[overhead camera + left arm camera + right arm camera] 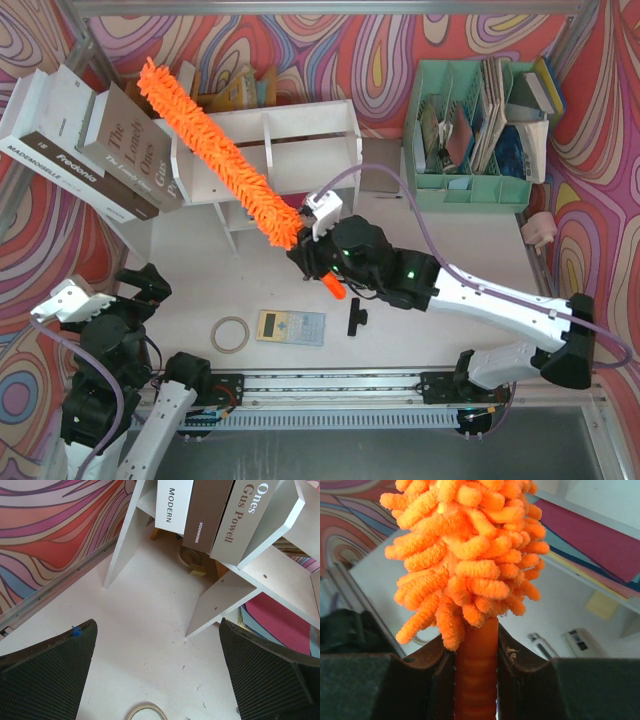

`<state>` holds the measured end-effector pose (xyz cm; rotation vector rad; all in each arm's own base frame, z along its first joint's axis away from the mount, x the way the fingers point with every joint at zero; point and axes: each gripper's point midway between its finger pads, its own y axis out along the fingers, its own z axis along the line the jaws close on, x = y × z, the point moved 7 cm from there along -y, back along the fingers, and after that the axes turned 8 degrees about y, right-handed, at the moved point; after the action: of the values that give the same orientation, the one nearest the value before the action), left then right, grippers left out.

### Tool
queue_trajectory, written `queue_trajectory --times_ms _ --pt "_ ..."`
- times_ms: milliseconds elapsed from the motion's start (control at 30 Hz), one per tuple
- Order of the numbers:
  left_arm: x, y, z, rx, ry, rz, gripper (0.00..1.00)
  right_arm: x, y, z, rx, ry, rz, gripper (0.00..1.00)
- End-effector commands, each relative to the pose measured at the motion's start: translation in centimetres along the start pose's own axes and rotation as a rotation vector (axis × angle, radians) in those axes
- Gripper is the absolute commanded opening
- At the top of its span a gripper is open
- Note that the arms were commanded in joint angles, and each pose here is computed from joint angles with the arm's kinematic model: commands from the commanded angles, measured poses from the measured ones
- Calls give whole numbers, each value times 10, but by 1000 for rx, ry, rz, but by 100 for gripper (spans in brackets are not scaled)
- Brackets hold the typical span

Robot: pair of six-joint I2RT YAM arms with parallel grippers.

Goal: Dust the bookshelf with a duster

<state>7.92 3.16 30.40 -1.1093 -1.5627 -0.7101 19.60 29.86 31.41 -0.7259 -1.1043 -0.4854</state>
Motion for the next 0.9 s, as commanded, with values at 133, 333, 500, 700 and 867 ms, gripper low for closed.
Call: queue_trajectory --times_ms 133,333,500,700,867 --pt "-4 2 -1 -1 18 13 98 48 4 66 130 294 2 0" --pt "-3 0 1 2 6 2 99 56 21 87 85 519 65 0" --pt "-3 0 1 -3 5 3 98 64 30 107 82 580 3 0" --pt "-2 -2 3 -4 -5 -7 98 64 45 123 51 606 -21 0" --pt "-2 -3 4 -4 -12 -13 99 59 57 133 26 613 -16 0"
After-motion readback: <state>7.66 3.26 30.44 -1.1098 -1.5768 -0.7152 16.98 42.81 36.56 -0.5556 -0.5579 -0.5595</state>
